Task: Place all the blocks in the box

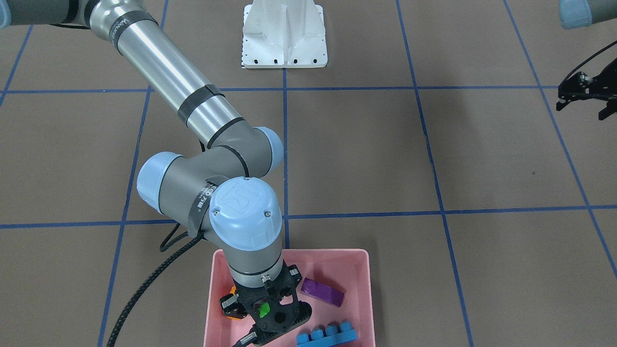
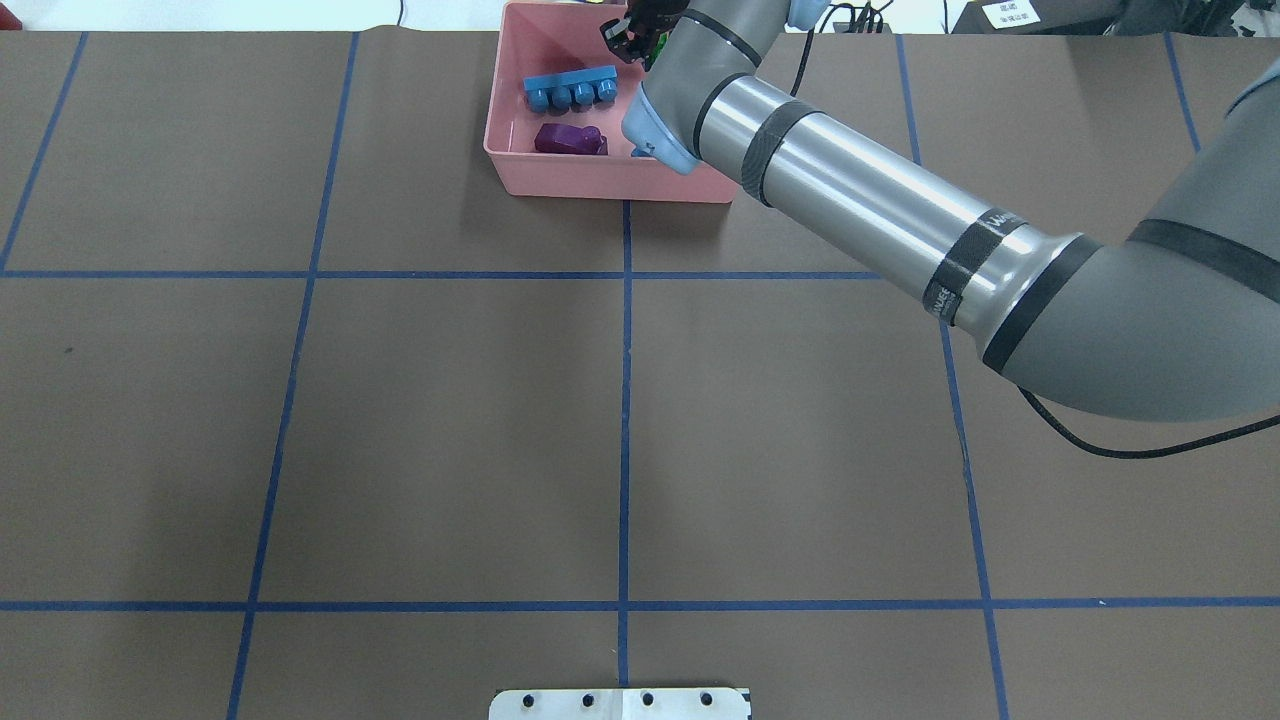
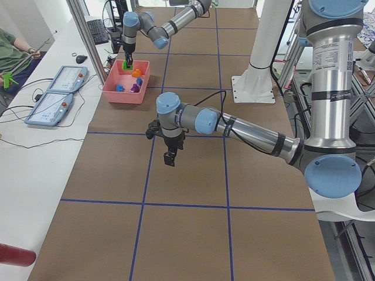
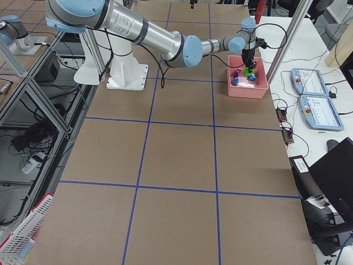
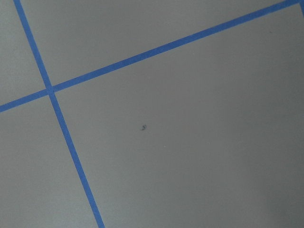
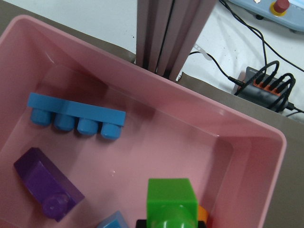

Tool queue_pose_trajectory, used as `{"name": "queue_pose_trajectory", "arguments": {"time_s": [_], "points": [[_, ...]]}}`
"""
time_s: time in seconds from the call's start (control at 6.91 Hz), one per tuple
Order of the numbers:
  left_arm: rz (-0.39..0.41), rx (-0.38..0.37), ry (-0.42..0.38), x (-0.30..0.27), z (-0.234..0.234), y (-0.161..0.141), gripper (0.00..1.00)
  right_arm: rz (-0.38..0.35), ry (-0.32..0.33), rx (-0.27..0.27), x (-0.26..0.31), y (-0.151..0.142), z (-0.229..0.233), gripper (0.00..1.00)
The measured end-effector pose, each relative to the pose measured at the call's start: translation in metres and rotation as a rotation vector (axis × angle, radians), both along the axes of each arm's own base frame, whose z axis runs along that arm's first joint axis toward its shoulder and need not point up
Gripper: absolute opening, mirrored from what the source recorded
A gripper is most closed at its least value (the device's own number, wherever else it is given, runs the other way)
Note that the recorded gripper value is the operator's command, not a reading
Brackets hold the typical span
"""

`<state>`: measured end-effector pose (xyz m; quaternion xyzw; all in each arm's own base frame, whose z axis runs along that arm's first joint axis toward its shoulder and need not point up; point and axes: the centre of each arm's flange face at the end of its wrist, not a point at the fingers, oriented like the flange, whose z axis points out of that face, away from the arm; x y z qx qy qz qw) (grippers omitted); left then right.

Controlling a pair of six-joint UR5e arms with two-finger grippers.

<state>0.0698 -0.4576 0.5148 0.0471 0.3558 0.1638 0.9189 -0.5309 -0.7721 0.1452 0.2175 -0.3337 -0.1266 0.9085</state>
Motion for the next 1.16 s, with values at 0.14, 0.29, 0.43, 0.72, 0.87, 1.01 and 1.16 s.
{"name": "queue_pose_trajectory", "arguments": {"time_s": [0.14,0.29,0.43,0.72,0.87,1.01,1.16], "points": [[0.0,0.0,0.001,0.0,0.0,0.0,1.0,0.014,-0.005,-0.001,-0.005,0.002,-0.001,0.99],[0.0,0.0,0.001,0.0,0.0,0.0,1.0,0.028,-0.015,-0.013,-0.008,0.003,-0.004,0.99],[-0.001,0.0,0.001,0.0,-0.001,0.0,1.0,0.036,-0.025,-0.025,-0.008,0.004,-0.006,0.99],[-0.002,-0.003,-0.001,0.0,0.001,0.001,1.0,0.042,-0.036,-0.061,-0.005,0.007,-0.019,0.99],[-0.004,-0.011,-0.003,-0.002,0.005,0.004,1.0,0.04,-0.016,-0.105,0.006,0.014,-0.04,1.0],[-0.016,-0.024,-0.007,-0.01,0.013,0.007,1.0,0.037,0.013,-0.159,0.025,0.028,-0.065,1.0],[-0.043,-0.034,-0.01,-0.024,0.02,0.008,1.0,0.03,0.027,-0.2,0.049,0.047,-0.074,1.0]]}}
